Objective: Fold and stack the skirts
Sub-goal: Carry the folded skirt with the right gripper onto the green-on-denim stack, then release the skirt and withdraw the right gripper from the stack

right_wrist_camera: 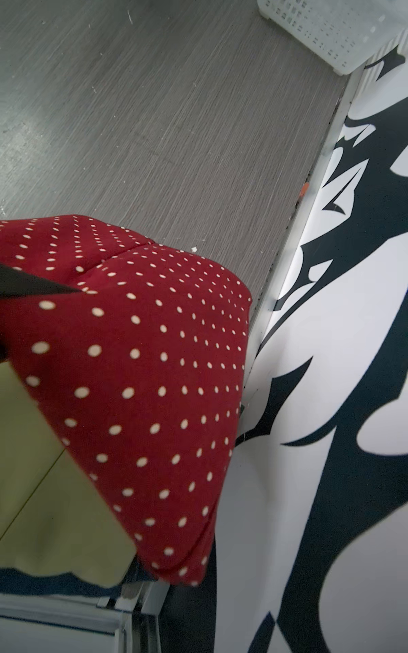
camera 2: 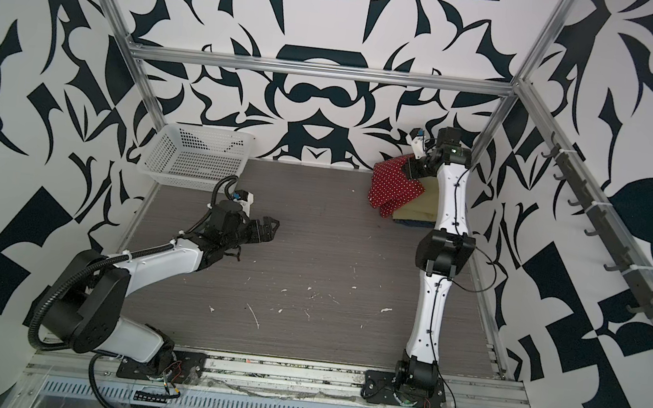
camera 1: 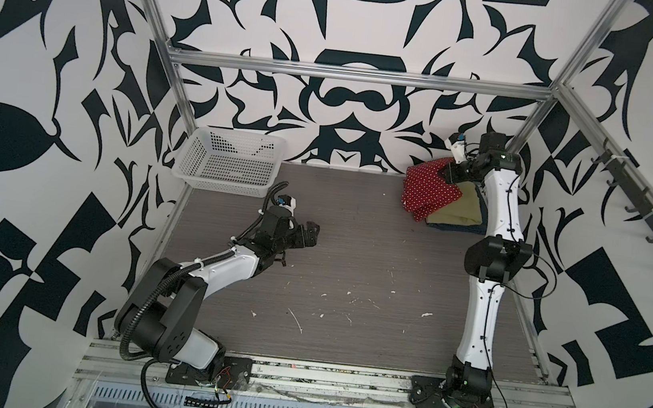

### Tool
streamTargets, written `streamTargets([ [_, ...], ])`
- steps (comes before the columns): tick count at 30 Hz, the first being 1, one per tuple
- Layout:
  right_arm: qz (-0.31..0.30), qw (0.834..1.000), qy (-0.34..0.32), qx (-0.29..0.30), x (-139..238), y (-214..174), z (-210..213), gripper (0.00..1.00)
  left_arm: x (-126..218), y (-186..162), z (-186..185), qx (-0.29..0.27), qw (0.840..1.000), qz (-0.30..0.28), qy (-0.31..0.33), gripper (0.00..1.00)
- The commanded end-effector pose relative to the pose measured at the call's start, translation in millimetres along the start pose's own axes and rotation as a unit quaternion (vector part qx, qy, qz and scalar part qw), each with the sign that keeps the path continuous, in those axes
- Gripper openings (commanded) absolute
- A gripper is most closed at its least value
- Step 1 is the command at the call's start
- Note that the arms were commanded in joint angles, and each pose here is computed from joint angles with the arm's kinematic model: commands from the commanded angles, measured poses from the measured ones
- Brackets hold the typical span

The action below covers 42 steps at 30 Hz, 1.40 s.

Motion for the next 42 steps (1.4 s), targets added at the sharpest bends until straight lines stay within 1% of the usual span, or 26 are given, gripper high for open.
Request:
streamTargets([
  [1, -0.039, 0.997, -0.039, 0.054, 36.4, 14.2, -9.8, 0.00, -3.2, 5.1, -4.6, -0.009, 1.000, 0.006, -0.003, 1.00],
  [5, -0.037, 0.994, -0.059, 0.086, 40.5, 13.0, -17.7, 0.00, -4.7, 6.2, -6.6, -0.012, 1.000, 0.011, -0.006, 1.00],
  [10, -0.012, 0.989, -0.084, 0.125, 32.1, 5.1, -27.8, 0.00, -4.2, 6.8, -6.2, -0.016, 1.000, 0.016, 0.003, 0.99],
  [18, 0.025, 0.980, -0.128, 0.151, 18.3, -11.3, -51.8, 0.00, -4.1, 6.8, -5.8, -0.016, 1.000, 0.024, 0.010, 1.00],
  [21, 0.053, 0.972, -0.155, 0.167, 13.6, -19.3, -62.5, 0.00, -3.6, 7.5, -6.4, -0.015, 0.999, 0.031, 0.015, 1.00],
  [26, 0.052, 0.969, -0.170, 0.171, 14.2, -26.7, -77.4, 0.00, 1.8, 9.0, -8.1, -0.018, 0.999, 0.030, 0.017, 0.99],
  [29, 0.059, 0.964, -0.186, 0.183, 13.5, -27.6, -82.2, 0.00, 3.6, 10.6, -9.3, -0.021, 0.999, 0.031, 0.020, 1.00],
  [30, 0.061, 0.962, -0.192, 0.186, 12.4, -27.9, -83.8, 0.08, 4.2, 10.8, -10.0, -0.022, 0.999, 0.031, 0.019, 1.00],
  [31, 0.057, 0.960, -0.203, 0.185, 12.6, -26.0, -85.7, 0.23, 4.5, 11.6, -9.9, -0.022, 0.999, 0.029, 0.020, 0.99],
  [32, 0.054, 0.958, -0.212, 0.186, 12.6, -24.5, -87.7, 0.31, 4.8, 11.9, -10.2, -0.023, 0.999, 0.028, 0.019, 0.99],
  [34, 0.039, 0.955, -0.243, 0.167, 17.4, -18.1, -92.6, 0.60, 5.3, 14.2, -11.9, -0.025, 0.999, 0.027, 0.020, 0.99],
  [35, 0.029, 0.954, -0.250, 0.160, 21.3, -14.2, -92.6, 0.65, 5.6, 15.0, -12.1, -0.025, 0.999, 0.026, 0.021, 1.00],
  [36, 0.017, 0.955, -0.254, 0.149, 26.6, -9.4, -91.6, 0.88, 6.4, 16.4, -13.2, -0.026, 0.999, 0.024, 0.020, 1.00],
  [37, 0.005, 0.957, -0.256, 0.139, 32.2, -4.6, -89.3, 1.00, 7.4, 18.1, -14.9, -0.028, 0.999, 0.021, 0.018, 0.99],
  [41, -0.029, 0.962, -0.255, 0.093, 54.2, 7.5, -79.0, 1.00, 10.1, 25.7, -21.1, -0.036, 0.999, 0.009, 0.012, 0.99],
  [42, -0.038, 0.962, -0.256, 0.085, 65.4, 11.9, -73.6, 1.00, 10.8, 26.8, -22.2, -0.037, 0.999, 0.007, 0.012, 1.00],
])
Point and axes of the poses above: each gripper's point midway between its finger pads, its own x axis back along the fingers, its own z axis along the line the jaws close on, y = z × x, the point moved 10 cm from there along x, back along the fingers, and after that the axes turned 6 degrees about x, right-handed, at the moved point
